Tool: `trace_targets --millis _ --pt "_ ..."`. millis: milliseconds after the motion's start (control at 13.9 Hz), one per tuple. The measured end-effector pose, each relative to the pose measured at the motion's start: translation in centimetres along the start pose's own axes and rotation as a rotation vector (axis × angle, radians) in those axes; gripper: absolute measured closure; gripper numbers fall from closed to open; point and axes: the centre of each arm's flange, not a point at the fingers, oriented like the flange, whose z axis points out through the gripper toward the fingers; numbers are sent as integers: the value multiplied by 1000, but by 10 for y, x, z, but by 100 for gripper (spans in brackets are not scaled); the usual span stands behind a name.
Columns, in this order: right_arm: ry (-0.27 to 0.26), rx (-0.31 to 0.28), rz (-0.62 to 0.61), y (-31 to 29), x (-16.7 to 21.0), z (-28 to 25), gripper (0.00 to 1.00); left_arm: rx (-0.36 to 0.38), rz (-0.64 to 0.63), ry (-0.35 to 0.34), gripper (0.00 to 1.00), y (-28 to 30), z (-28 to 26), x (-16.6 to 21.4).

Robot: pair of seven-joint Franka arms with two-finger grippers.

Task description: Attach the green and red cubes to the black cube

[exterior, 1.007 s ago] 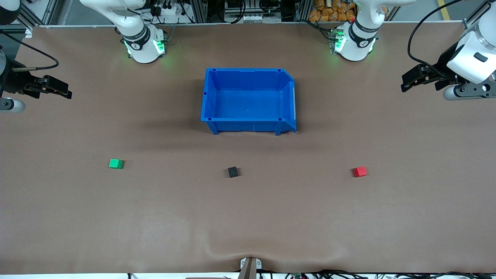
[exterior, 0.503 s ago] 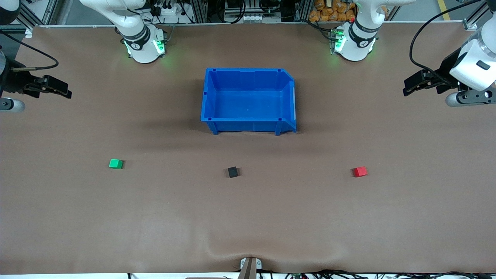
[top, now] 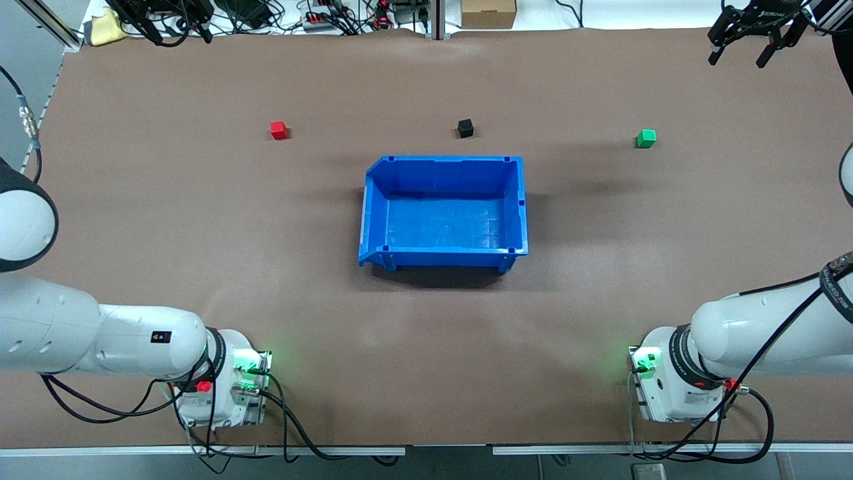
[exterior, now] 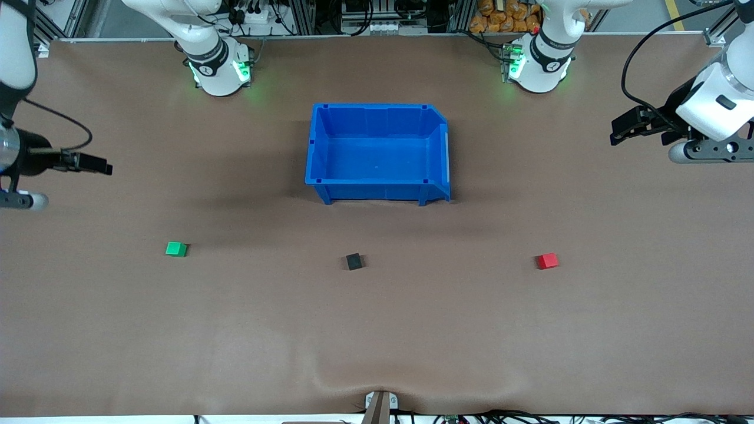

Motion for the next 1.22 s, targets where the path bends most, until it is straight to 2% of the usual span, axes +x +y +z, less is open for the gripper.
trace_targets --millis 359,575,863,1222 --pt "39 6 31 19 38 32 0 9 -1 -5 0 -1 0 -1" --pt "12 7 41 27 71 79 0 15 0 -16 0 -1 4 0" --pt "15 6 7 35 107 140 0 15 4 -16 0 1 4 0" --pt "108 0 -4 33 118 205 0 16 13 -15 0 6 3 -1"
